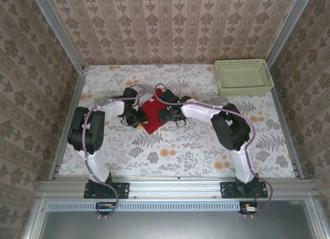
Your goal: Fold the inside-out t-shirt
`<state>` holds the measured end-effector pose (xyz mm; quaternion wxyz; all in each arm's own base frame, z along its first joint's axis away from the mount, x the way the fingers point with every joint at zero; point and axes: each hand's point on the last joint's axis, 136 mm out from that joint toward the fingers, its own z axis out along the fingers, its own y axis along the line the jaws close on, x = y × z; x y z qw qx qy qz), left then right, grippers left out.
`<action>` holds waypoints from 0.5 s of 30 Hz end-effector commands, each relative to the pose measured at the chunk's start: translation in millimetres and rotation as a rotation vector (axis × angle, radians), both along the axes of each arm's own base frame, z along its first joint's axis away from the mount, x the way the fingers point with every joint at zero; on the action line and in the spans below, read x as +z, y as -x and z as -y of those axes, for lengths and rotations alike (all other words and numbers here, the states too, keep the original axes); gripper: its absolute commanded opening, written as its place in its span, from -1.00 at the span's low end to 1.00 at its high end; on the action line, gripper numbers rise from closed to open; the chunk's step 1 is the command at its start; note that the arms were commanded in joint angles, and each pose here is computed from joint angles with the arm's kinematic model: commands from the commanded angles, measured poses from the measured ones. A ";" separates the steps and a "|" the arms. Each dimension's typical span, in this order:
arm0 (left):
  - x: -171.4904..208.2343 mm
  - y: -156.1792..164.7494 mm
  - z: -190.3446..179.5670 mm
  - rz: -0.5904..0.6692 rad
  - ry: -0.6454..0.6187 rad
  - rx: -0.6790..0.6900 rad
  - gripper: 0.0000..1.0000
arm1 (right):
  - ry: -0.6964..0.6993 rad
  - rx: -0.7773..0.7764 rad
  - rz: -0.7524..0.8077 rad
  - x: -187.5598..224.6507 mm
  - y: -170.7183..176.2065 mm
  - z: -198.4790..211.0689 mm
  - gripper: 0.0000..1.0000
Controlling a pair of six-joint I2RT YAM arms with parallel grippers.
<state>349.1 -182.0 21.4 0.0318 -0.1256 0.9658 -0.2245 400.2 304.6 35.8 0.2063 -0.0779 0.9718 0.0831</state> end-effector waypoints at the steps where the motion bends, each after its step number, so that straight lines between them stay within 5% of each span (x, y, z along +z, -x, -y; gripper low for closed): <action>1: 27.5 -110.4 25.8 0.384 0.105 -0.050 -0.35 | 0.021 -0.031 -0.007 -4.8 -11.7 -3.6 0.74; 9: 62.0 -165.8 22.6 0.461 0.105 -0.050 -0.27 | 0.071 -0.051 0.132 34.3 -57.5 25.5 0.76; 15: 110.8 -152.9 -26.0 0.510 0.003 0.040 -0.05 | 0.083 0.042 0.185 52.9 -63.0 12.9 0.83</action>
